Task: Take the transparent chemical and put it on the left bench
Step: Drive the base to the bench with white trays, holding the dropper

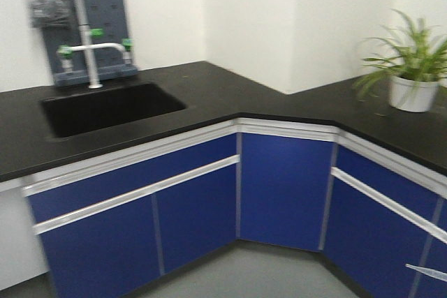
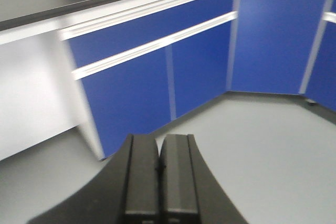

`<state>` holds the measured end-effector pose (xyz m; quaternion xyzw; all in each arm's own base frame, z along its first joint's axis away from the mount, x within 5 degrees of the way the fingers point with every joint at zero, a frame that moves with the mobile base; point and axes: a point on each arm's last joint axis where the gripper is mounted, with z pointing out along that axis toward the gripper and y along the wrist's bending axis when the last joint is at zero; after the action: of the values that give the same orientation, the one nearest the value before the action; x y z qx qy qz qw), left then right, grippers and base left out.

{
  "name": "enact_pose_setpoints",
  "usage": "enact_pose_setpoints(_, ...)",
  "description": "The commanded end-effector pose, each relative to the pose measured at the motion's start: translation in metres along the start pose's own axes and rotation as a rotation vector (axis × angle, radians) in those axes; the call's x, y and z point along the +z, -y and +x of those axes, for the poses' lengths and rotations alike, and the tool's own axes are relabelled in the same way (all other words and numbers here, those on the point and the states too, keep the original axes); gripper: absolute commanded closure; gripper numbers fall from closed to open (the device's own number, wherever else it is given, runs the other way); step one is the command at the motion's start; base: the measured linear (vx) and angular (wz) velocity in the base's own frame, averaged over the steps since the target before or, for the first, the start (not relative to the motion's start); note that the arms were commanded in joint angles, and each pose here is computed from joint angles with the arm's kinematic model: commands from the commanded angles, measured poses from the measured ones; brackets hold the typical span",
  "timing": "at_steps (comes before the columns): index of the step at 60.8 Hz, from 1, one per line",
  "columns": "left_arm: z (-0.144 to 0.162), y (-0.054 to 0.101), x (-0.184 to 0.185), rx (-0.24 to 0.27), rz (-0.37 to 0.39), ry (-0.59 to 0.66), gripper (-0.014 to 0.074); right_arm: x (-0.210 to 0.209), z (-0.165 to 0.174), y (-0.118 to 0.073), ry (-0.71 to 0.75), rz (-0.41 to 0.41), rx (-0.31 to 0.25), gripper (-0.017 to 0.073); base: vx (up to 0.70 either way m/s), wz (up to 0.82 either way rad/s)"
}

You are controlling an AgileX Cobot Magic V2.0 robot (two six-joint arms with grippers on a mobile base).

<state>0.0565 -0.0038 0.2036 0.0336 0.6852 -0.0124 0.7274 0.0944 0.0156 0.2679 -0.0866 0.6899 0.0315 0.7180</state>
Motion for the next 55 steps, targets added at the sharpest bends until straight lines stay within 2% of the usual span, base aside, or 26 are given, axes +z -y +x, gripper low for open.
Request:
enact_pose_setpoints(1, -0.0028, -0.0001, -0.0013, -0.009, -0.002, 0.081, 0.0597, 0.0008, -0.0142, -0.0020, 0.073, -0.030, -0.007, 0.0564, -0.17, 0.68)
enact_pose_setpoints(55, -0.0028, -0.0001, -0.0013, -0.009, -0.002, 0.081, 0.0597, 0.0007, -0.0144, -0.0021, 0.075, -0.031, -0.007, 0.0564, -0.11, 0.56)
